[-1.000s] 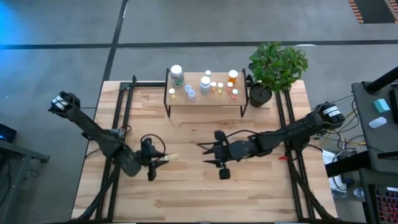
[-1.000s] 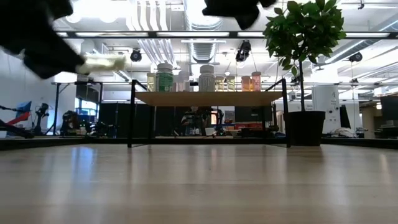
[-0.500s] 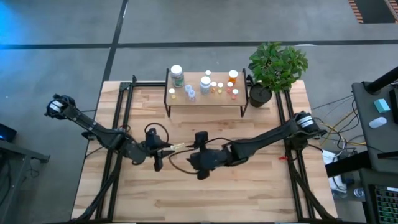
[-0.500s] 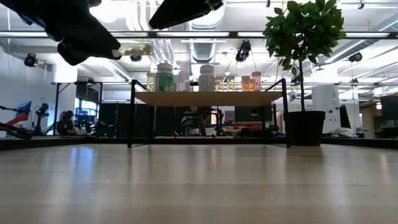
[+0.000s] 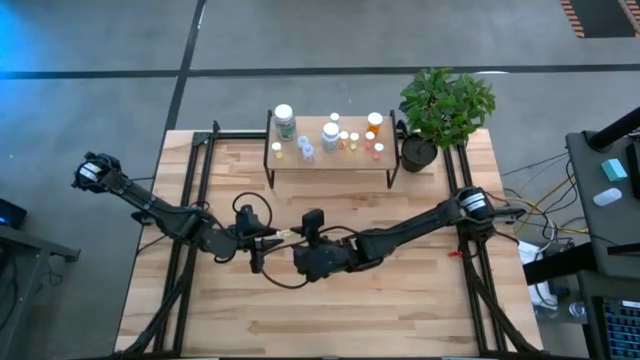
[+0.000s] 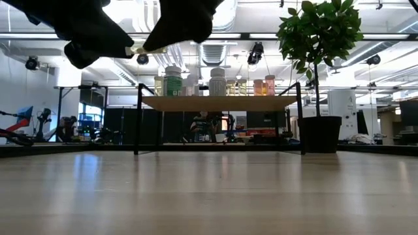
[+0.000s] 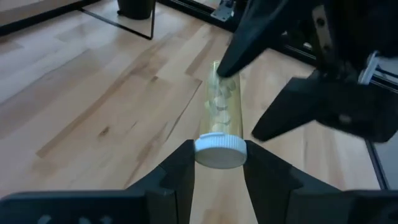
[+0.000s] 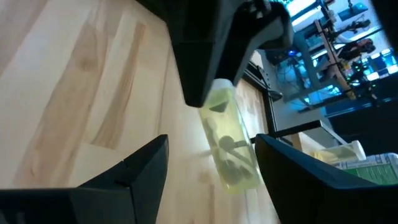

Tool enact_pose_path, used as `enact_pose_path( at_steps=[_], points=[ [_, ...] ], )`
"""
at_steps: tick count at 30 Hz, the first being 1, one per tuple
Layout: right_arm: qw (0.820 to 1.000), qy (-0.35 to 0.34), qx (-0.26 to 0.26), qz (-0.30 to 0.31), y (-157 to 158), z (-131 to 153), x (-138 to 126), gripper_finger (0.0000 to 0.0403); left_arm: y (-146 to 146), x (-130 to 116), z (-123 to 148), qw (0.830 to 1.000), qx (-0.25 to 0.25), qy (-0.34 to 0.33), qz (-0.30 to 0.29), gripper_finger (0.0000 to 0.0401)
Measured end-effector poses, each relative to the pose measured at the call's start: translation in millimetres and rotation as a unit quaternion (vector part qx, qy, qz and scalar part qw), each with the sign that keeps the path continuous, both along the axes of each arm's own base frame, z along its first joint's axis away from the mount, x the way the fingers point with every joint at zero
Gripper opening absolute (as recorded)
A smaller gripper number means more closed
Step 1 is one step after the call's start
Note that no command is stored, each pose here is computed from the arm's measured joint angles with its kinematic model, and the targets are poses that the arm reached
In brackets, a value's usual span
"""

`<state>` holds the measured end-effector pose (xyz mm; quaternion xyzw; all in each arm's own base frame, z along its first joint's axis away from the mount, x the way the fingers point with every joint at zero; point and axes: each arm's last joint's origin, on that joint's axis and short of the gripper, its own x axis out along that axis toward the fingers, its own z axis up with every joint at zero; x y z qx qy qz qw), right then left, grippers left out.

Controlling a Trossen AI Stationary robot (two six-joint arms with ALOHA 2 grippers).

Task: Pick and place medicine bottles onto shelf by color
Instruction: Put the yellow pill bottle on the shelf

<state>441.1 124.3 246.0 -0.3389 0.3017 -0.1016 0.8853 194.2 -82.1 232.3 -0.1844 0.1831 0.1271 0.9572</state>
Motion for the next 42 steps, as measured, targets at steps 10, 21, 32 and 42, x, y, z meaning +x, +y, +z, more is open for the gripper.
enact_pose_path(
  at_steps=[10,21,32,42],
  points=[
    [0.998,0.015,-0.065,-0.013,1.3,-11.0,20.7,0.0231,-0.3,1.5,3.2,1.0,-0.007,-0.013,0.001,0.0103],
    [0.996,0.008,-0.085,-0.031,-3.5,-7.3,23.1,0.019,-0.2,1.3,2.8,1.0,-0.005,-0.011,0.002,0.0103],
    [0.996,0.013,-0.083,-0.025,-2.9,-8.3,22.5,0.0105,-0.2,1.5,3.4,1.0,-0.006,-0.014,0.002,0.0103],
    [0.998,0.009,-0.052,-0.034,-5.7,-9.9,22.2,0.0101,-0.2,1.5,3.5,1.0,0.007,-0.012,-0.004,0.0103]
  ],
)
